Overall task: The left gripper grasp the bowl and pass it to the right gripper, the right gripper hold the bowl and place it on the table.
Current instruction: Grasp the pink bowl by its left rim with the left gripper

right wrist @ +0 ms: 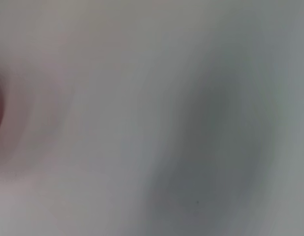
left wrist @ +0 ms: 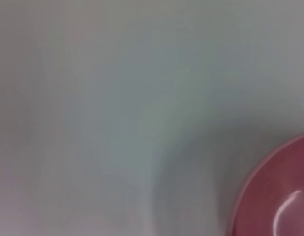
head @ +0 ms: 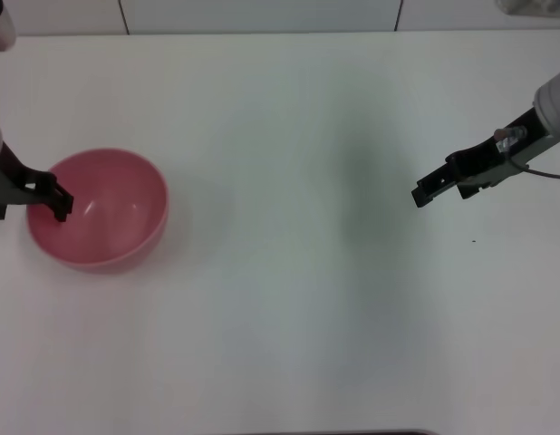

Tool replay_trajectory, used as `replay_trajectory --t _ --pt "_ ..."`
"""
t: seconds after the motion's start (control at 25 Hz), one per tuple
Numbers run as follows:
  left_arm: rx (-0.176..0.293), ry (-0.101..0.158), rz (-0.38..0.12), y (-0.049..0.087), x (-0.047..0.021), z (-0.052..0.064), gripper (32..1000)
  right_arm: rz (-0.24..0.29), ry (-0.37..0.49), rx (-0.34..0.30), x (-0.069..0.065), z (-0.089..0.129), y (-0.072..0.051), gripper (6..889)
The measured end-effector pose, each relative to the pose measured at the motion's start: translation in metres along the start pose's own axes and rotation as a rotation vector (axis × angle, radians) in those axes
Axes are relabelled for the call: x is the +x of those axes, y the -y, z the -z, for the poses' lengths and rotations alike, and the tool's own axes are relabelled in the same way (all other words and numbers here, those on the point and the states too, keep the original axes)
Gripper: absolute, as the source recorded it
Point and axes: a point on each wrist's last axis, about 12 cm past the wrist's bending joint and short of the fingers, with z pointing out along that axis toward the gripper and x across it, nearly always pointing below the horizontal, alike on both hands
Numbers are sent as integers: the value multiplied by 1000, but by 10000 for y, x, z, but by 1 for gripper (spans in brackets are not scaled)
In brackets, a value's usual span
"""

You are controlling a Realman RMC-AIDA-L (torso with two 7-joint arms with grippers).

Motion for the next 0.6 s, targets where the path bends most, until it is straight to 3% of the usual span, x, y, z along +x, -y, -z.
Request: replay_trajectory --t 0.32,0.6 --pt "20 -19 -6 38 40 -145 851 1 0 0 1 -2 0 802" --pt "24 -28 -11 67 50 -196 836 2 1 -1 1 -2 -1 802"
